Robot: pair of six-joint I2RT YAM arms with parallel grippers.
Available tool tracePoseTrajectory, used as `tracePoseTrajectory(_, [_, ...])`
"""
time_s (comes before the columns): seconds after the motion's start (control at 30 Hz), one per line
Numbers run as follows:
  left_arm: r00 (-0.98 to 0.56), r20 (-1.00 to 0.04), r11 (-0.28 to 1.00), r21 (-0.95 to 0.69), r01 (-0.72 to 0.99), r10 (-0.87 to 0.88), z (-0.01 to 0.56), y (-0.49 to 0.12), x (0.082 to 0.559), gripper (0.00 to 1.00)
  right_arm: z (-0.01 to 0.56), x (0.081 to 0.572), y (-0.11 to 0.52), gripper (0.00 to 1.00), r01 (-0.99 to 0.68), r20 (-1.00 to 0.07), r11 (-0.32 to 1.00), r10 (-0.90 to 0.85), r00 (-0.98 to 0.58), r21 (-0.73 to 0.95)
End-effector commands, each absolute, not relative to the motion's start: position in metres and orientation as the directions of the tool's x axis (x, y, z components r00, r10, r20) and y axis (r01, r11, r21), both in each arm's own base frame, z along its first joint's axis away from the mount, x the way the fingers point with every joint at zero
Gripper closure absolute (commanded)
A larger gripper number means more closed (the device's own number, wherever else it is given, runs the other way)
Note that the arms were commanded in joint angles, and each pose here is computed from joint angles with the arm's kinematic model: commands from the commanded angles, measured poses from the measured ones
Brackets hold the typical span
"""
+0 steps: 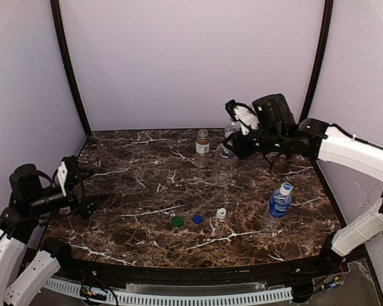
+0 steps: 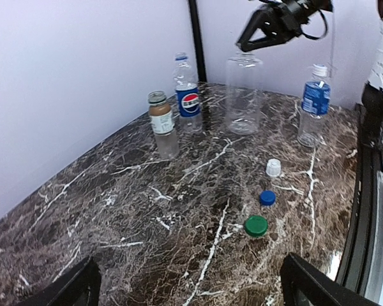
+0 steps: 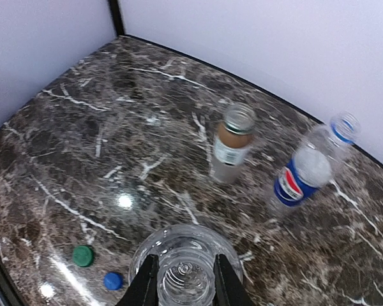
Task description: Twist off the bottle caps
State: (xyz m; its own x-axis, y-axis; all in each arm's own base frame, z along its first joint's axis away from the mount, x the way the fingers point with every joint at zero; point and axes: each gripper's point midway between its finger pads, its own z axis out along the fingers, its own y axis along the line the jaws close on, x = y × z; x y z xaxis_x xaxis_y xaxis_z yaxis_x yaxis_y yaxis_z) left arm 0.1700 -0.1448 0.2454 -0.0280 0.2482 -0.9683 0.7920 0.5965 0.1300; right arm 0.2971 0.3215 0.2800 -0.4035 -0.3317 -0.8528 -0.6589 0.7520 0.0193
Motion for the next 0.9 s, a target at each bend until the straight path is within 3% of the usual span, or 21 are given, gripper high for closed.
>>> tracePoseTrajectory(0.0, [-0.109,-0.991,0.751,-0.014,0.66,0.077,0.248,-0.124,0.201,0.01,0.263,0.336,0.24,1.0,-0.435,-0.832,0.9,-0.222,-0.508,0.026])
tracePoseTrajectory(0.2, [-0.204,-0.978,0.829,-0.145,0.541,-0.038,0.217,-0.104,0.219,0.01,0.254,0.41,0.174,1.0,-0.297,-0.858,0.955,-0.145,-0.492,0.009])
tracePoseTrajectory(0.43, [-0.22,-0.975,0.879,-0.113,0.464,-0.009,0.206,-0.088,0.225,0.01,0.229,0.474,0.141,1.0,-0.212,-0.854,0.977,-0.11,-0.508,0.0])
tracePoseTrajectory(0.87, [-0.237,-0.972,0.868,-0.122,0.482,-0.005,0.196,-0.091,0.225,0.01,0.189,0.496,0.136,1.0,-0.184,-0.813,0.98,-0.168,-0.558,-0.076])
